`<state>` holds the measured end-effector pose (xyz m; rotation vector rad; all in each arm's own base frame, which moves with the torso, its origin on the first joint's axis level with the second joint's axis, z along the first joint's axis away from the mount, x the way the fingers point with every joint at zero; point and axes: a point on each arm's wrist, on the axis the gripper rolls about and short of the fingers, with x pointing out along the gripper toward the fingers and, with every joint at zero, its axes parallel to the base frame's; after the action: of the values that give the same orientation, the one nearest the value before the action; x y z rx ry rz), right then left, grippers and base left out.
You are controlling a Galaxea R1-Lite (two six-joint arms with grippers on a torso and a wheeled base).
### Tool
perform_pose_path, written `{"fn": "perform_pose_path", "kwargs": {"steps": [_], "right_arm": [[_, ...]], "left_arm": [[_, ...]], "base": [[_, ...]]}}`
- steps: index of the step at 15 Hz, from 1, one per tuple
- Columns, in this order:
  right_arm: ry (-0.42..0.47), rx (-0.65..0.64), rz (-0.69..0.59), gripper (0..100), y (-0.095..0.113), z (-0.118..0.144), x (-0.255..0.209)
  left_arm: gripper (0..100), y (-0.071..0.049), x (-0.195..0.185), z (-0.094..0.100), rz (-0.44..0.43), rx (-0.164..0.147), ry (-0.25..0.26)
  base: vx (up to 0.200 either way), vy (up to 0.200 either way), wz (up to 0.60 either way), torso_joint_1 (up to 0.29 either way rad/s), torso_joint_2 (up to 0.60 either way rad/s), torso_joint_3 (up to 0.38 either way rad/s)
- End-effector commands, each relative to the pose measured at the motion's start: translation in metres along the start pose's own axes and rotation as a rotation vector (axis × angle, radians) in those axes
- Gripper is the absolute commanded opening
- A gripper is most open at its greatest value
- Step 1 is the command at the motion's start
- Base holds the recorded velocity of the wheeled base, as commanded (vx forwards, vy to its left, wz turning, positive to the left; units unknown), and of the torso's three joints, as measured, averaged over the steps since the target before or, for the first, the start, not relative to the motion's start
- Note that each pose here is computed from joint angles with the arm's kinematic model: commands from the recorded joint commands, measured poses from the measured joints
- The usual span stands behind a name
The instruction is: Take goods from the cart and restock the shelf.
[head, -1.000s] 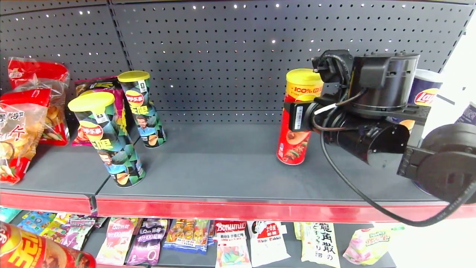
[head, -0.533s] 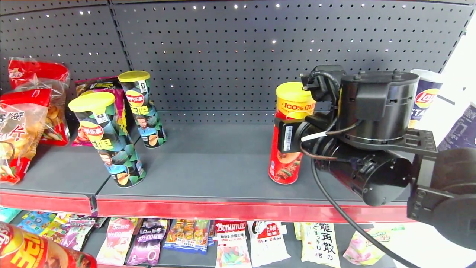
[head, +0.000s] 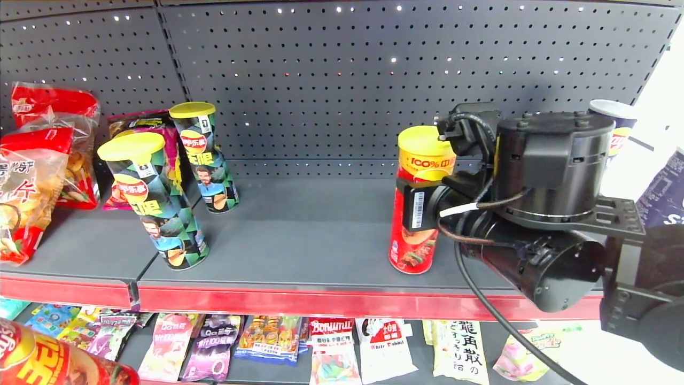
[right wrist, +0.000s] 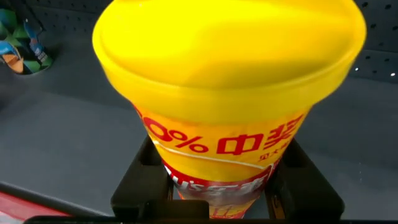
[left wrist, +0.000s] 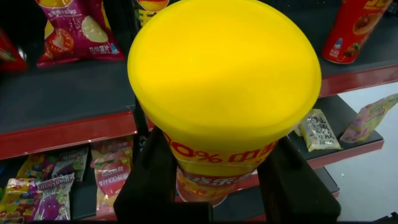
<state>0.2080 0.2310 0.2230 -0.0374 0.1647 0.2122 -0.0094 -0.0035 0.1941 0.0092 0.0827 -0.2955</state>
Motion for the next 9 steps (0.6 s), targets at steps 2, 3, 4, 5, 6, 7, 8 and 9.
{"fn": "perform_pose_path", "kwargs": {"steps": [2, 3, 4, 5, 6, 7, 8, 9], "right_arm": [[0.02, -0.016, 0.015, 0, -0.0024, -0.0081, -0.008], [0.021, -0.018, 0.019, 0, -0.0013, -0.0087, -0.0089], [0.021, -0.018, 0.021, 0, -0.001, -0.0087, -0.0091], [0.02, -0.017, 0.024, 0, -0.0002, -0.0083, -0.0097], [0.017, -0.017, 0.032, 0, 0.0019, -0.0077, -0.0116], [0.016, -0.016, 0.038, 0, 0.0028, -0.0075, -0.0134], [0.014, -0.015, 0.039, 0, 0.003, -0.0071, -0.014], [0.012, -0.013, 0.04, 0, 0.0025, -0.0063, -0.0147]], "left_arm": [[0, 0.0, 0.0002, -0.0001, -0.001, 0.0, 0.003], [0, 0.0, 0.0004, -0.0005, -0.001, -0.001, 0.004], [0, 0.0, 0.0004, -0.0007, -0.001, -0.001, 0.006], [0, 0.0, 0.0001, -0.0007, -0.001, -0.001, 0.004], [0, 0.0, 0.0003, -0.0018, -0.001, -0.001, 0.006], [0, 0.0, 0.0001, -0.0023, -0.001, -0.001, 0.006], [0, -0.0001, -0.0002, -0.0023, -0.001, -0.001, 0.004], [0, -0.0001, -0.0003, -0.0019, -0.003, 0.0, 0.003]], "base": [[0.0, 0.0, 0.0, 0.0, 0.0, 0.0], [0.0, 0.0, 0.0, 0.0, 0.0, 0.0], [0.0, 0.0, 0.0, 0.0, 0.0, 0.0], [0.0, 0.0, 0.0, 0.0, 0.0, 0.0], [0.0, 0.0, 0.0, 0.0, 0.0, 0.0], [0.0, 0.0, 0.0, 0.0, 0.0, 0.0], [0.0, 0.0, 0.0, 0.0, 0.0, 0.0], [0.0, 0.0, 0.0, 0.0, 0.0, 0.0]]}}
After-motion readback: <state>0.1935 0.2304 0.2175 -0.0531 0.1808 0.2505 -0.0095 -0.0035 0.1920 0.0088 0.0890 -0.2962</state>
